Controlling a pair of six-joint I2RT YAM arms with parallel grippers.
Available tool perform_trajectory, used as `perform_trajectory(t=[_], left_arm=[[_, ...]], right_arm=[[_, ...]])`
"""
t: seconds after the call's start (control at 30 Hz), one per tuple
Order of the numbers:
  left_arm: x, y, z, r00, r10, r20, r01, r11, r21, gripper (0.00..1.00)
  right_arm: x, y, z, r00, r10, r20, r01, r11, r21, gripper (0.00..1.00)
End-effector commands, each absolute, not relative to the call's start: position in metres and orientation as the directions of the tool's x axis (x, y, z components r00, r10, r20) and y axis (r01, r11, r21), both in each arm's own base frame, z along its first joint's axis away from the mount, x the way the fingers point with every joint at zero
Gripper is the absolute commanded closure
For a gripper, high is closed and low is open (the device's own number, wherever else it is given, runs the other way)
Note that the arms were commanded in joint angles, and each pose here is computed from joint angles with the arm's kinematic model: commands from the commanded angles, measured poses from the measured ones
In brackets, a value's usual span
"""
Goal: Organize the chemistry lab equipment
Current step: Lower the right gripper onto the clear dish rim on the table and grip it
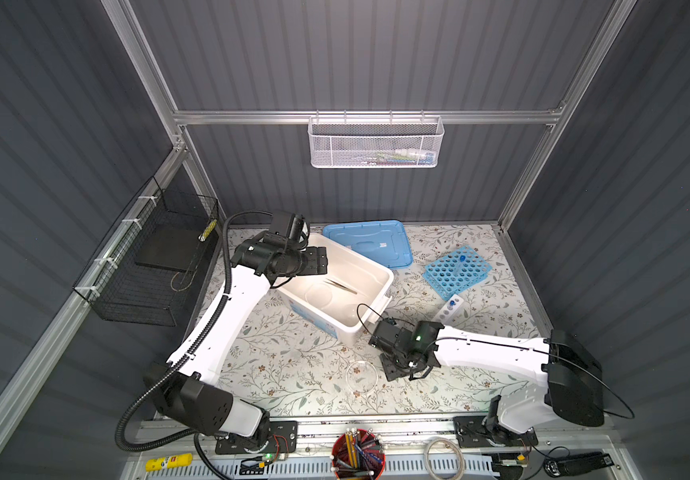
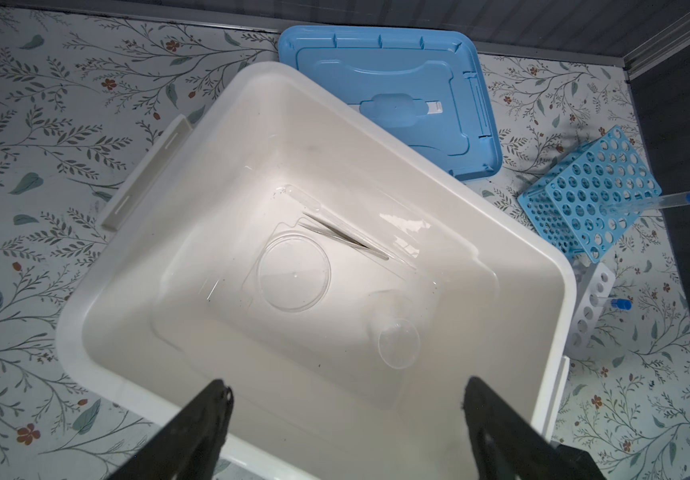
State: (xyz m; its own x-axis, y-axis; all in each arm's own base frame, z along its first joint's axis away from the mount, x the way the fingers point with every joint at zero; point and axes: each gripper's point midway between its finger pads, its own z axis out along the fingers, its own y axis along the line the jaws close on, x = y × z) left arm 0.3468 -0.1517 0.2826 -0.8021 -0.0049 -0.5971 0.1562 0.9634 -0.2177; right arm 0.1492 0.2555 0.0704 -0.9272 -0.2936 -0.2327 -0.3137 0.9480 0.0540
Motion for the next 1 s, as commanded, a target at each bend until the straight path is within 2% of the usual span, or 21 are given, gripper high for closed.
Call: perform_trajectory(t=[0.0, 0.37, 0.97], left_arm=[[0.335, -0.147, 0.283, -0.815, 0.017, -0.579, 0.172, 0.961, -0.214, 0.10], [0.326, -0.132, 0.295, -0.787, -0.012, -0.616, 0.141, 0.970, -0.200, 0.08], [0.336, -0.128, 0.294, -0.789, -0.022, -0.614, 0.107, 0.979, -0.173, 0.08]], right_arm=[[0.156, 0.269, 0.071, -0.920, -0.278, -0.277, -0.303, 0.952, 0.050, 0.41], [0.153, 0.297, 0.059, -0.902, -0.313, -0.299, -0.351, 0.933, 0.081, 0.45], [0.139, 0.291, 0.019, -0.872, -0.430, -0.232, -0.461, 0.882, 0.096, 0.50]])
